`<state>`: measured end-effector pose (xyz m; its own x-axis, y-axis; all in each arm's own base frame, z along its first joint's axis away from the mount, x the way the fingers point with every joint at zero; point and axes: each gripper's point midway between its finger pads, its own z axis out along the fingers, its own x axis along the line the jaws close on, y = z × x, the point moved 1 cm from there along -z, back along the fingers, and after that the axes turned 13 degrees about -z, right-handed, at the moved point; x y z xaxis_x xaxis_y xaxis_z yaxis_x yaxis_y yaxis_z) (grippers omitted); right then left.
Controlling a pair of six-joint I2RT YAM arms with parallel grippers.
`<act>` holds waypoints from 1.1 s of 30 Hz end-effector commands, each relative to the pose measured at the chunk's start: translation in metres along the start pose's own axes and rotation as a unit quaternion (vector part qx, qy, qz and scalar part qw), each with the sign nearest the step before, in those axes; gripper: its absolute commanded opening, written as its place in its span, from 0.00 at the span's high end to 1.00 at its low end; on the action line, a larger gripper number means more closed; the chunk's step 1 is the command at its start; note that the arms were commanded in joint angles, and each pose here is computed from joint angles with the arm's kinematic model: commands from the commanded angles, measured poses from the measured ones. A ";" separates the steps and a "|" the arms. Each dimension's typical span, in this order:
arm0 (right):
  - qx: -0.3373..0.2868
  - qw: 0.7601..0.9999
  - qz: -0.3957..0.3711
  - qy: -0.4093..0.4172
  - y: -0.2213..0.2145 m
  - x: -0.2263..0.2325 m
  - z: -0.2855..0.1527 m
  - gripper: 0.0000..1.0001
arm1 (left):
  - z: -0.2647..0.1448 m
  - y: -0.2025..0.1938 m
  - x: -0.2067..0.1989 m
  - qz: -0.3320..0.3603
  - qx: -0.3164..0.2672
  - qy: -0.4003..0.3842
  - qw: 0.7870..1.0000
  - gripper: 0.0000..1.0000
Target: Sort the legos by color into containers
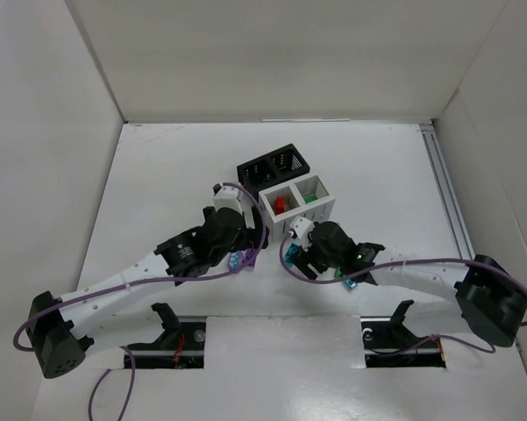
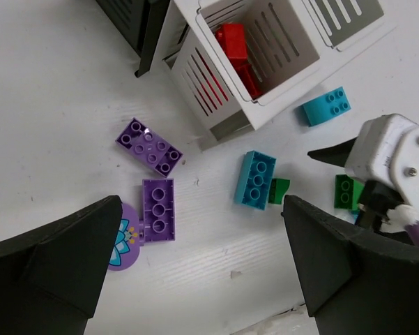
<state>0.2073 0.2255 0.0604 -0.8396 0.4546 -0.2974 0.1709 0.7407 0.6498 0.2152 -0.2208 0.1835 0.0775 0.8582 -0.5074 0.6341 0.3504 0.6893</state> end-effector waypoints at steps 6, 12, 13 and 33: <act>-0.032 0.999 0.004 0.013 0.021 0.008 0.020 0.18 | -0.007 0.006 -0.003 -0.036 -0.017 -0.013 0.999 0.00; -0.021 1.000 0.003 0.017 0.016 0.010 0.030 0.25 | -0.004 0.003 0.001 -0.037 -0.016 -0.003 0.999 0.00; -0.021 1.000 0.003 0.017 0.016 0.010 0.030 0.28 | -0.004 0.003 0.001 -0.037 -0.016 -0.003 0.999 0.00; -0.142 0.985 -0.038 -0.089 0.098 -0.052 -0.072 0.65 | -0.014 -0.001 0.007 -0.033 -0.016 -0.022 0.999 0.00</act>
<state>0.2155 0.2425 0.1386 -0.8090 0.4677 -0.3561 0.0243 0.6319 0.7747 0.2070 -0.2105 0.1851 0.0434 0.8247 -0.5638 0.6212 0.4197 0.6618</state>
